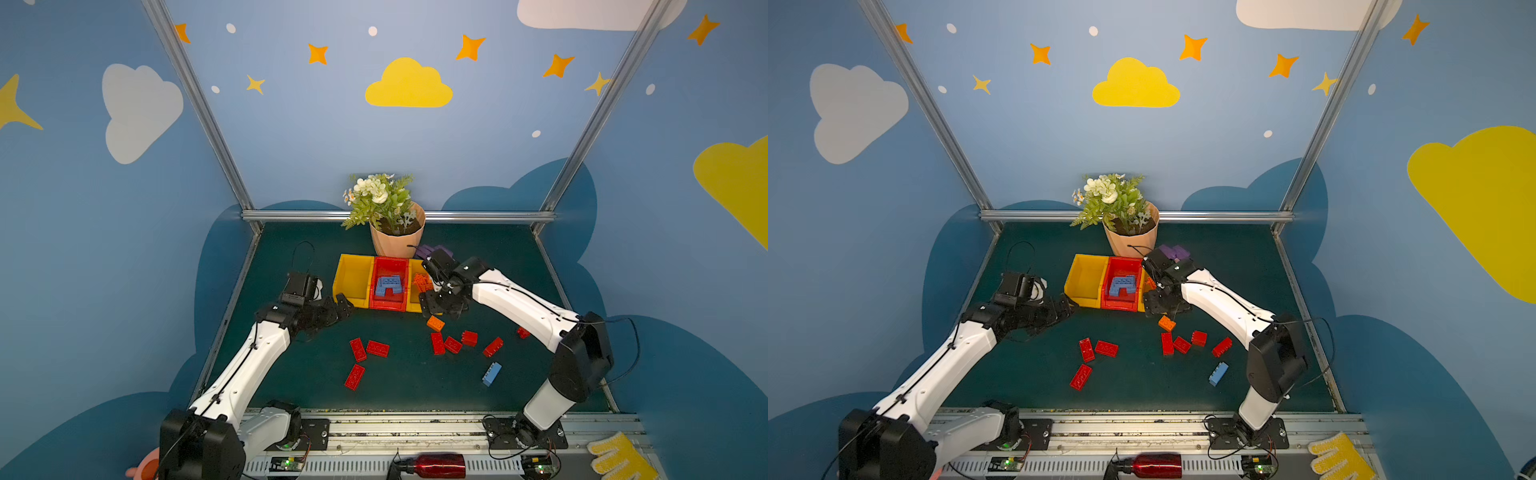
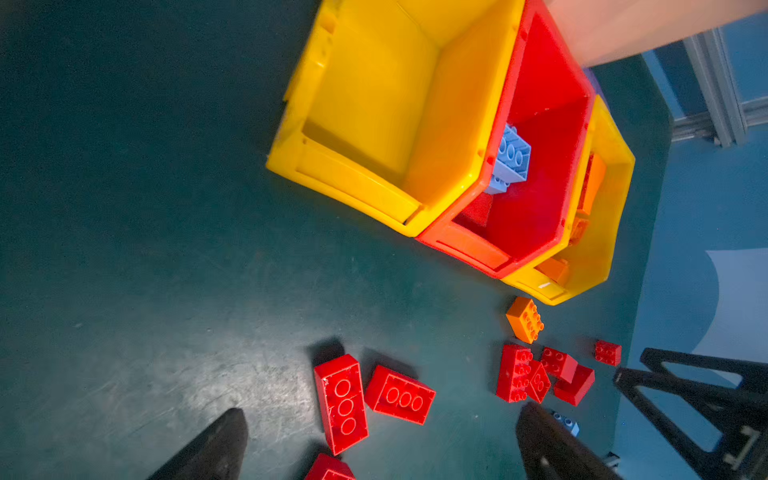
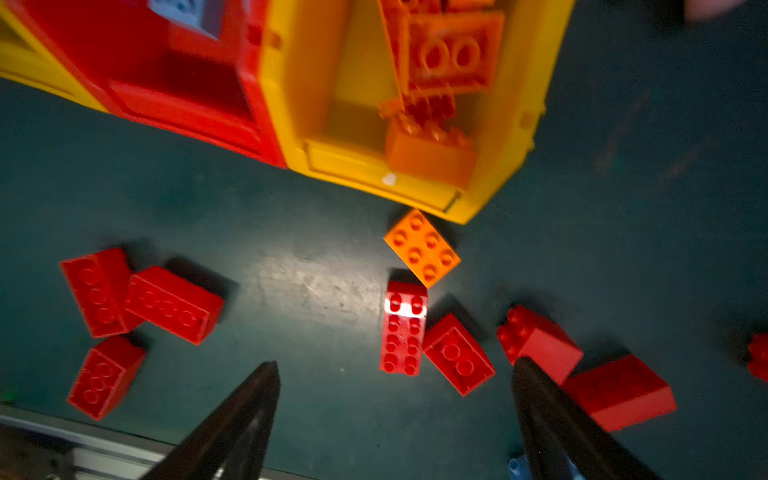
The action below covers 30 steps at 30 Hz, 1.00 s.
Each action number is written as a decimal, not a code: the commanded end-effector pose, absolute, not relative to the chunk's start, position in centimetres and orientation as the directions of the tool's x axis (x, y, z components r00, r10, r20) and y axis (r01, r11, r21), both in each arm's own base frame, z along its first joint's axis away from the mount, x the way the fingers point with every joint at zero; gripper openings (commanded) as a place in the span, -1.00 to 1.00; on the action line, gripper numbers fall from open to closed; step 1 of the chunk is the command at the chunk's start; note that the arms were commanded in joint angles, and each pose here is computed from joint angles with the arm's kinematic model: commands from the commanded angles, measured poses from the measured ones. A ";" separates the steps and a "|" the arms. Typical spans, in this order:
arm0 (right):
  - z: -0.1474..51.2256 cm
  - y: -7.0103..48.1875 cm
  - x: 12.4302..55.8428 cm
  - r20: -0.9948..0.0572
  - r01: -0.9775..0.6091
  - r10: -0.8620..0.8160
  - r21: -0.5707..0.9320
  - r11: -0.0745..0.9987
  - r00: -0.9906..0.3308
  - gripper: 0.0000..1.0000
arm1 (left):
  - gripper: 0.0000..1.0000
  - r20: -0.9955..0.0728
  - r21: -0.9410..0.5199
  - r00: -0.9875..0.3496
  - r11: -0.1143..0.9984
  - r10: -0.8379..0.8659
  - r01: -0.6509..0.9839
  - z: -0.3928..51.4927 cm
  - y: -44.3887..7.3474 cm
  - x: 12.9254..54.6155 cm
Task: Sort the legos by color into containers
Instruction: 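Move the right gripper back down to the light blue 1x4 brick, then grasp the light blue brick with the right gripper while the left hovers by the bins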
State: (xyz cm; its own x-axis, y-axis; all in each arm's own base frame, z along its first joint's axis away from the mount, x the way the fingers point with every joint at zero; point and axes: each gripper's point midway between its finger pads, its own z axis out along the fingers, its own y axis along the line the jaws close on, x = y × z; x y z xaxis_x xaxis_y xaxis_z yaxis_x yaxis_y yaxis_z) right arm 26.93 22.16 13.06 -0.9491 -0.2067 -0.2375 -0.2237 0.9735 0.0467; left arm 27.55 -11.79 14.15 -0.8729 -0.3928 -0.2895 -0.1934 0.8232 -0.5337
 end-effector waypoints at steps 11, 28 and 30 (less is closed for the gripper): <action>10.6 9.2 17.7 -0.256 0.265 0.247 -0.036 0.964 -0.935 0.70 | 1.00 -0.331 -0.572 -0.928 0.818 -0.171 0.053 15.7 -21.0 28.1; 4.6 6.8 14.1 -0.169 0.507 0.508 0.054 0.860 -0.844 0.54 | 1.00 -0.379 -0.520 -0.924 0.840 -0.062 0.157 16.7 -24.5 28.0; 4.4 6.6 14.3 -0.176 0.509 0.509 0.045 0.859 -0.843 0.50 | 1.00 -0.392 -0.507 -0.918 0.846 -0.059 0.162 17.1 -24.2 28.1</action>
State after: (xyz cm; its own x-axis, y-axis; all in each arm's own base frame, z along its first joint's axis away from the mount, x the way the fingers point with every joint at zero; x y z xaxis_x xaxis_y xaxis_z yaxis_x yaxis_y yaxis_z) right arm 13.55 6.21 4.64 -0.8625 0.4786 -0.1644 0.4829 0.8756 0.0154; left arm 27.66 -24.78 16.21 -0.9333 -0.0679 -0.3527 0.1448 0.8275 -0.5425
